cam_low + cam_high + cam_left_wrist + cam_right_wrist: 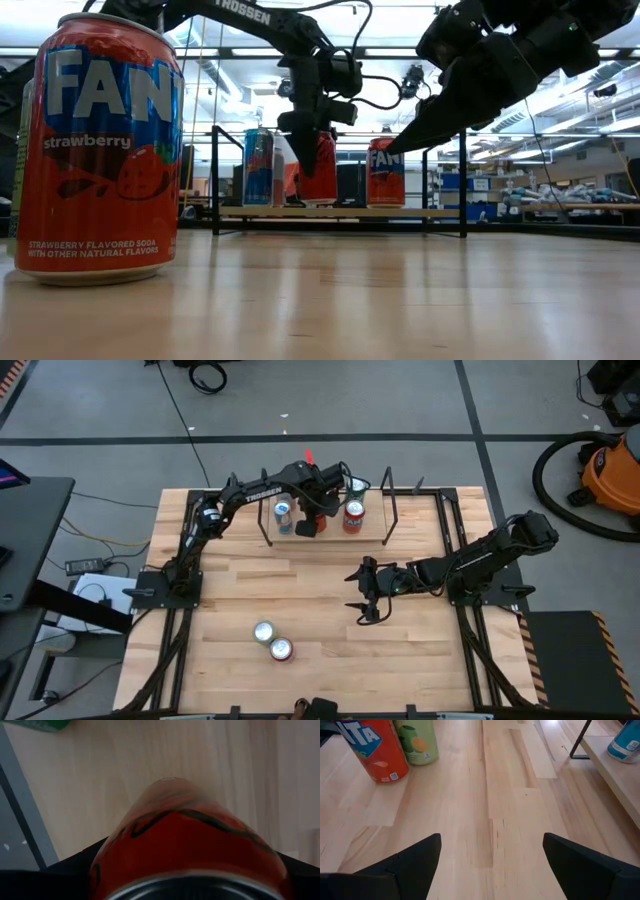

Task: Place canned beverage on shelf
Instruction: Put the red-black soda can on the shelf

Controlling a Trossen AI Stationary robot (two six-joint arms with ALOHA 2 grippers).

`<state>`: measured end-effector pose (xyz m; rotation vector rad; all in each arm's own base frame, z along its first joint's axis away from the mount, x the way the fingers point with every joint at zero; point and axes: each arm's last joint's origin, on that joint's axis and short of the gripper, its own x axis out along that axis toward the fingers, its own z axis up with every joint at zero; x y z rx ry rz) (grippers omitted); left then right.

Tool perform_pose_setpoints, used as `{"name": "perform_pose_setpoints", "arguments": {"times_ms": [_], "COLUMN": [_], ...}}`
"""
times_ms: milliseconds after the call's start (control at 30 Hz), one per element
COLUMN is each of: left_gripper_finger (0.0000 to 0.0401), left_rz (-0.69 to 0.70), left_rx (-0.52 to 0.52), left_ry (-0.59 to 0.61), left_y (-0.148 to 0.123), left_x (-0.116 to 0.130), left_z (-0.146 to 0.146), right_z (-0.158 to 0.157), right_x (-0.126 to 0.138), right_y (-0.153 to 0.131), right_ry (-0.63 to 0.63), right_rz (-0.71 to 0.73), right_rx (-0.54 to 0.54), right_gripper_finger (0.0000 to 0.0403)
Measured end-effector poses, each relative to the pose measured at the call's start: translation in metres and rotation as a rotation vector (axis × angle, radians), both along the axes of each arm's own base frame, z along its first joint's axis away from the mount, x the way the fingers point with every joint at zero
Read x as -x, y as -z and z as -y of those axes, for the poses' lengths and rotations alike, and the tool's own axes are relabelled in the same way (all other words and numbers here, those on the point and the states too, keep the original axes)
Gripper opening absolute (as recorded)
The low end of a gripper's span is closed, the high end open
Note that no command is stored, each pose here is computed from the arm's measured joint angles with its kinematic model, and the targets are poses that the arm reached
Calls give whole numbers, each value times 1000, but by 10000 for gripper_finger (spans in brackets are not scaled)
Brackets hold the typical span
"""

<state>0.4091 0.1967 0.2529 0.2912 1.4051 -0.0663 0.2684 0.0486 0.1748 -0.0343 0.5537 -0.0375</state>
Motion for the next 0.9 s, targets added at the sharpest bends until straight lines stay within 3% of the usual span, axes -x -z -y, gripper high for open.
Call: {"name": "perform_pose_setpoints", "arguments": {"times_ms": [400,633,900], "left_gripper_finger": [384,389,389], "left_rz": [14,-19,-19], "left_rx": [-27,-100,-105], "left_ry": [12,36,44], "left_y": [-1,-1,-1], "left_x": [-5,-7,-10], "left_z": [5,10,16], "right_z": [-7,-7,-7], "right_x": [1,1,1], "right_y": [0,0,0], "right_ry": [-43,-43,-36], "right_rz": [-2,-2,-1], "right_rx": [-1,-1,0], "right_gripper_finger": [362,362,362]}}
